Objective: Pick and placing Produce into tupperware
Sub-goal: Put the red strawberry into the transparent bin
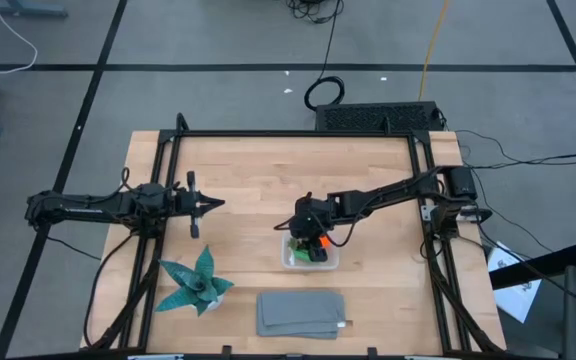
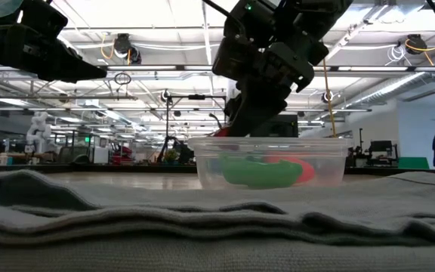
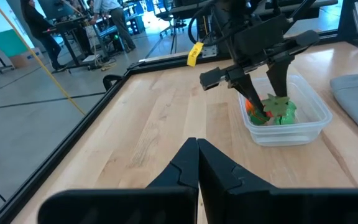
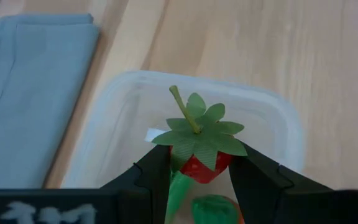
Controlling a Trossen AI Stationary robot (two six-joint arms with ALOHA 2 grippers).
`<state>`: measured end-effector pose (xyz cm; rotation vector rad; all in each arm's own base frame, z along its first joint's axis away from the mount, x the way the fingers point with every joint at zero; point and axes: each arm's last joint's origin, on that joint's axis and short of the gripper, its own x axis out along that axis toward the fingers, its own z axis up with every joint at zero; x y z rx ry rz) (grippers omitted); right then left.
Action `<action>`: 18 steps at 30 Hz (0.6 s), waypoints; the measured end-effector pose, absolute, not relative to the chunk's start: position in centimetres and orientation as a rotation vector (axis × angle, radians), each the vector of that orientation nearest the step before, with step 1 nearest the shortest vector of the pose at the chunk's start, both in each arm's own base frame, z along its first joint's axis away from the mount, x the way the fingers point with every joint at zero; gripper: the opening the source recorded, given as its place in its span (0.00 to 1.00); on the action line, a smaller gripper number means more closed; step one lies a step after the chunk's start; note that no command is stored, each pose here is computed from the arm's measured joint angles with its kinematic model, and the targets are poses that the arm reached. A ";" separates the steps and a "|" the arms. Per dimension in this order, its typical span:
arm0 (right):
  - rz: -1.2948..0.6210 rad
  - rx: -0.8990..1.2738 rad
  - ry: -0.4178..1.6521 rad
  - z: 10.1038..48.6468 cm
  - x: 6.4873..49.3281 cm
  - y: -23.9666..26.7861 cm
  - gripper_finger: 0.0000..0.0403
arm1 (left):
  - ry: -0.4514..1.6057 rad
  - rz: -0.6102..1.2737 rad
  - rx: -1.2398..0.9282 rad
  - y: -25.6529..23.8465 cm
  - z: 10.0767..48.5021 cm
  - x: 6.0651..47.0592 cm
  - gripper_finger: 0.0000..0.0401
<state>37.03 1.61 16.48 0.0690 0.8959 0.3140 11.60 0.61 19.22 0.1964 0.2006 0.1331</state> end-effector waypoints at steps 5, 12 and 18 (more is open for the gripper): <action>0.310 0.069 0.912 16.3 36.9 1.5 0.33 | 0.201 0.133 0.196 0.6 19.2 11.6 0.00; 0.302 0.028 0.911 16.3 36.9 1.5 0.33 | 0.201 0.133 0.196 0.6 19.2 11.6 0.00; 0.254 0.011 0.930 15.8 36.6 1.4 0.33 | 0.201 0.134 0.196 0.6 19.2 11.6 0.00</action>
